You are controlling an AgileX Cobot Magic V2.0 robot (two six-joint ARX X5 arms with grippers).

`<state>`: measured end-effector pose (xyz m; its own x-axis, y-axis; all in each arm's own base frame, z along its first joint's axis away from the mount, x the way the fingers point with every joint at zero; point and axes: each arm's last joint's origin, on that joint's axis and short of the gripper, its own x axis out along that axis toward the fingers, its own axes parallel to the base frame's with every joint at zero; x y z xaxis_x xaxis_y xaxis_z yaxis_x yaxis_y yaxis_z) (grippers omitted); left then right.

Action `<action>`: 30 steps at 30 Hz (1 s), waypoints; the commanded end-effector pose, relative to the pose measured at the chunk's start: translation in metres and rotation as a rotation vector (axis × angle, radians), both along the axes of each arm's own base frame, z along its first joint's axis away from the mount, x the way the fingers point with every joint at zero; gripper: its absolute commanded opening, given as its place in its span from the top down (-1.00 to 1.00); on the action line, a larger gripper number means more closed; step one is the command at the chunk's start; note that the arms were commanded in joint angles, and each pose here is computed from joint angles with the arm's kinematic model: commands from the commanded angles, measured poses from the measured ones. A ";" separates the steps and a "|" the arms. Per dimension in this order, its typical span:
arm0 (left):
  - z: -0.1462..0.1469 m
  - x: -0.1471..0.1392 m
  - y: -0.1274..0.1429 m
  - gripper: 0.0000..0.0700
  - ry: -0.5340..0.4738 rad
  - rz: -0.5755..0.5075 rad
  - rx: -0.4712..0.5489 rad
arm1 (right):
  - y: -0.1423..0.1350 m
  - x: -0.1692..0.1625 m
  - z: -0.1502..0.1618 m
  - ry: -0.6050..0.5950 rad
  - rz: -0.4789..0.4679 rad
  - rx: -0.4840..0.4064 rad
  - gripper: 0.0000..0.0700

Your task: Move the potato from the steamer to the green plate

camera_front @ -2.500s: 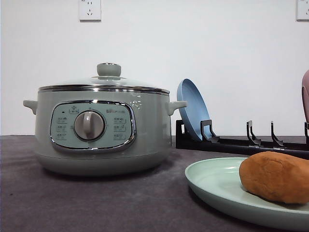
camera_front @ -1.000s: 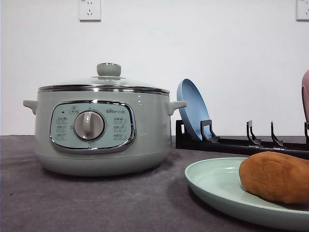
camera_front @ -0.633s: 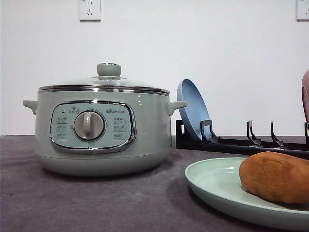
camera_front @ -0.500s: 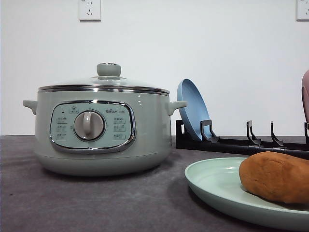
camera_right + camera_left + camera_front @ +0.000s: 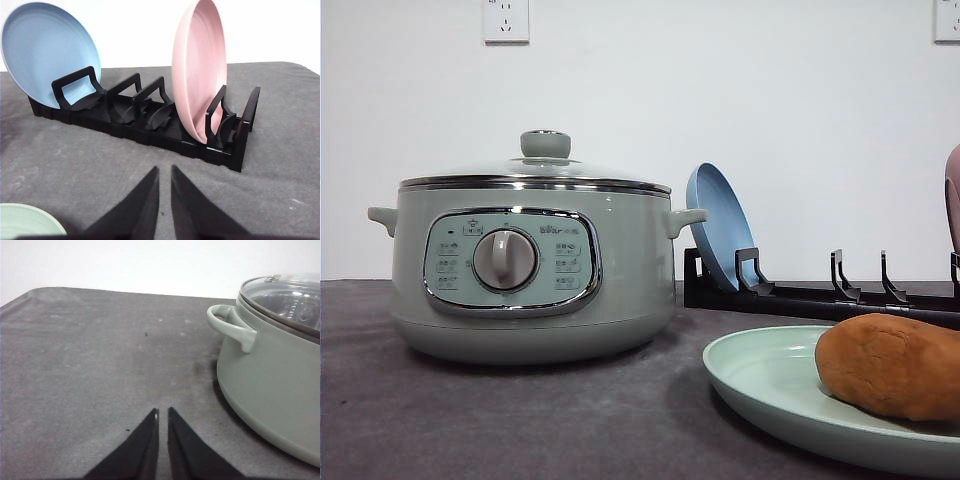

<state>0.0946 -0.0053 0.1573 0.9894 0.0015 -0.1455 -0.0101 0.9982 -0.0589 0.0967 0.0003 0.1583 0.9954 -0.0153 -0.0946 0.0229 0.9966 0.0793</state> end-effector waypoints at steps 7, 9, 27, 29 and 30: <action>-0.005 0.001 0.000 0.92 0.005 0.004 0.003 | 0.000 0.000 0.000 -0.008 -0.002 -0.005 0.91; -0.005 0.001 0.000 0.92 0.005 0.005 0.003 | 0.000 0.000 0.000 -0.008 -0.002 -0.005 0.91; -0.005 0.001 0.000 0.92 0.005 0.005 0.003 | 0.000 0.000 0.000 -0.008 -0.002 -0.005 0.91; -0.005 0.001 0.000 0.92 0.005 0.004 0.003 | 0.000 0.000 0.000 -0.008 -0.002 -0.005 0.91; -0.005 0.001 0.000 0.92 0.005 0.005 0.003 | 0.000 0.000 0.000 -0.008 -0.002 -0.005 0.91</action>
